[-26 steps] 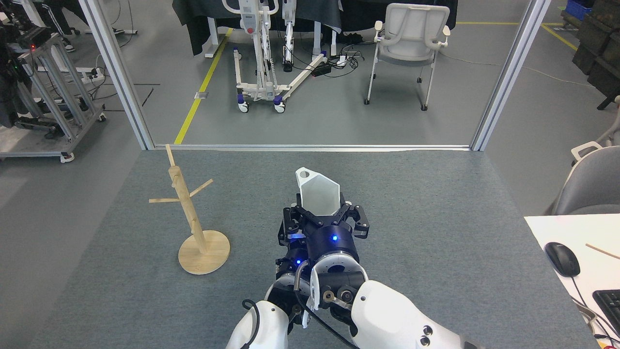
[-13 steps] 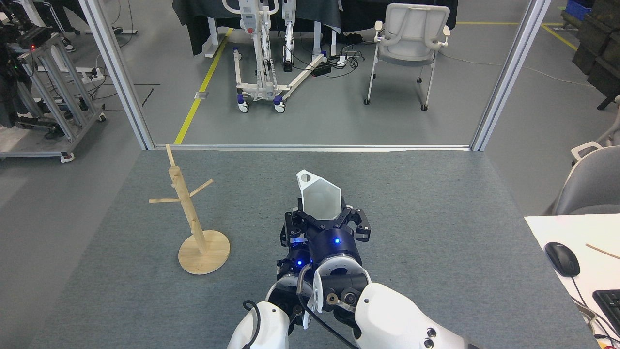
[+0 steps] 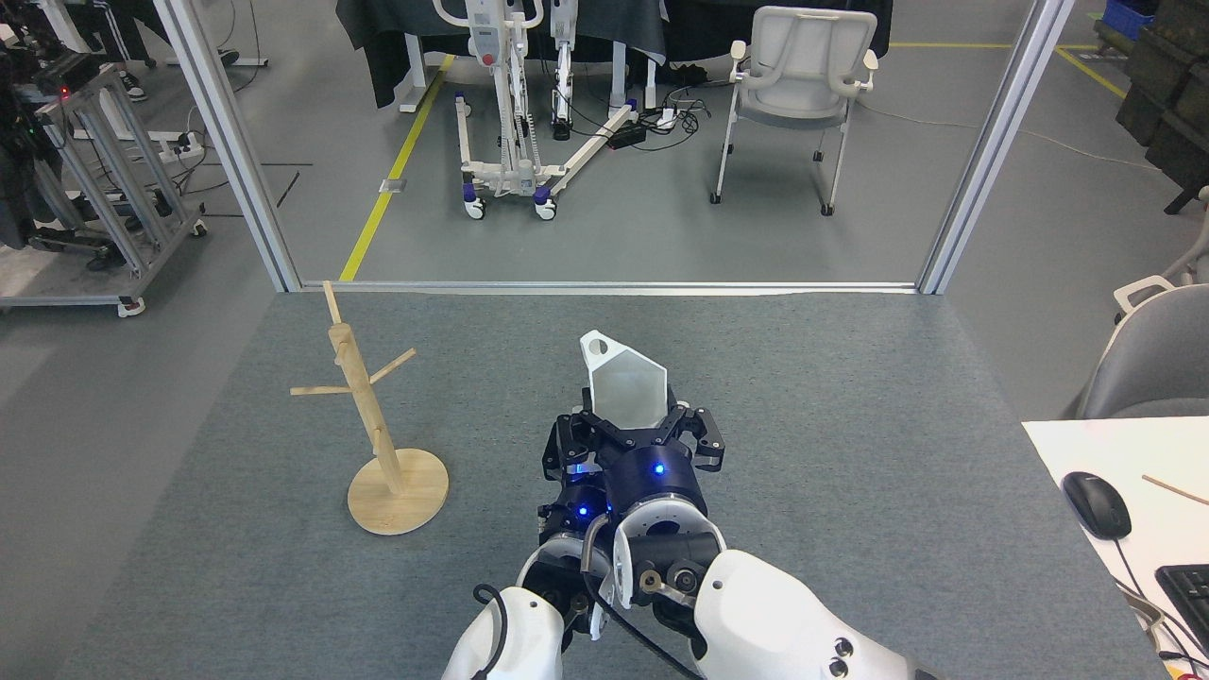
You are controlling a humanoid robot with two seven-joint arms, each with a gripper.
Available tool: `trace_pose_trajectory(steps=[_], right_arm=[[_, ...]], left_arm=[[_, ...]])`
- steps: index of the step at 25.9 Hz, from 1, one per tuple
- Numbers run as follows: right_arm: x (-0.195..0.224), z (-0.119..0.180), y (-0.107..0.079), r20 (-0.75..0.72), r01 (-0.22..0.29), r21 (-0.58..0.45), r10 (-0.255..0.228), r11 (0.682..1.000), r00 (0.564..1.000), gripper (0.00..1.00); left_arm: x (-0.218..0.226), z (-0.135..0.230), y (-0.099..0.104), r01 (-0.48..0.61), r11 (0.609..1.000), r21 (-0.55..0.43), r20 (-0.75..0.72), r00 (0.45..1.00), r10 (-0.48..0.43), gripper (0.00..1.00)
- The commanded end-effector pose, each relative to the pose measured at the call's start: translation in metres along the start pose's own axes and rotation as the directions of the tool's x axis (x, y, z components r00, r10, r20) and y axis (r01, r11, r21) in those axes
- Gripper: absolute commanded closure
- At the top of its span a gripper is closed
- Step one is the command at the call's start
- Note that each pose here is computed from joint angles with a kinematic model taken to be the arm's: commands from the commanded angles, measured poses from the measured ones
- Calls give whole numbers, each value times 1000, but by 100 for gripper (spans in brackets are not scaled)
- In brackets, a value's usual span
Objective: Hang cup on storage rack
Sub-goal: 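Grasp the cup with the left gripper below the right gripper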
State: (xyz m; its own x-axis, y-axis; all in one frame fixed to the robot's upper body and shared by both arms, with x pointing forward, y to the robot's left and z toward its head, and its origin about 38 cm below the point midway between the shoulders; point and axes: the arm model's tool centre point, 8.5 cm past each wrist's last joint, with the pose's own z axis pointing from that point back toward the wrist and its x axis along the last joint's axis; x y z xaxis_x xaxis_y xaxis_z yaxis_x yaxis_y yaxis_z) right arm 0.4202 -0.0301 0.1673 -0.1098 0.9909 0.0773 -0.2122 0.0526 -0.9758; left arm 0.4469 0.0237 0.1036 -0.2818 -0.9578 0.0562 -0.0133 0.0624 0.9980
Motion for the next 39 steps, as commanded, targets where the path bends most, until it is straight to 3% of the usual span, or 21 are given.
trace_pose_trajectory(steps=[1,9,39], right_arm=[[0,0,-1,1,2,-3,-2,1000,1000,92],[3,-1,0,6,4,47,-5,999,1000,92],[2,-2,-1,4,4,48,-4,999,1000,90]], left_arm=[[1,0,6,-4,999,39,4,1000,3,64],[1,0,5,-5,999,38,3,1000,4,64],[8,5,3,-12,999,41,55,998,10,62]])
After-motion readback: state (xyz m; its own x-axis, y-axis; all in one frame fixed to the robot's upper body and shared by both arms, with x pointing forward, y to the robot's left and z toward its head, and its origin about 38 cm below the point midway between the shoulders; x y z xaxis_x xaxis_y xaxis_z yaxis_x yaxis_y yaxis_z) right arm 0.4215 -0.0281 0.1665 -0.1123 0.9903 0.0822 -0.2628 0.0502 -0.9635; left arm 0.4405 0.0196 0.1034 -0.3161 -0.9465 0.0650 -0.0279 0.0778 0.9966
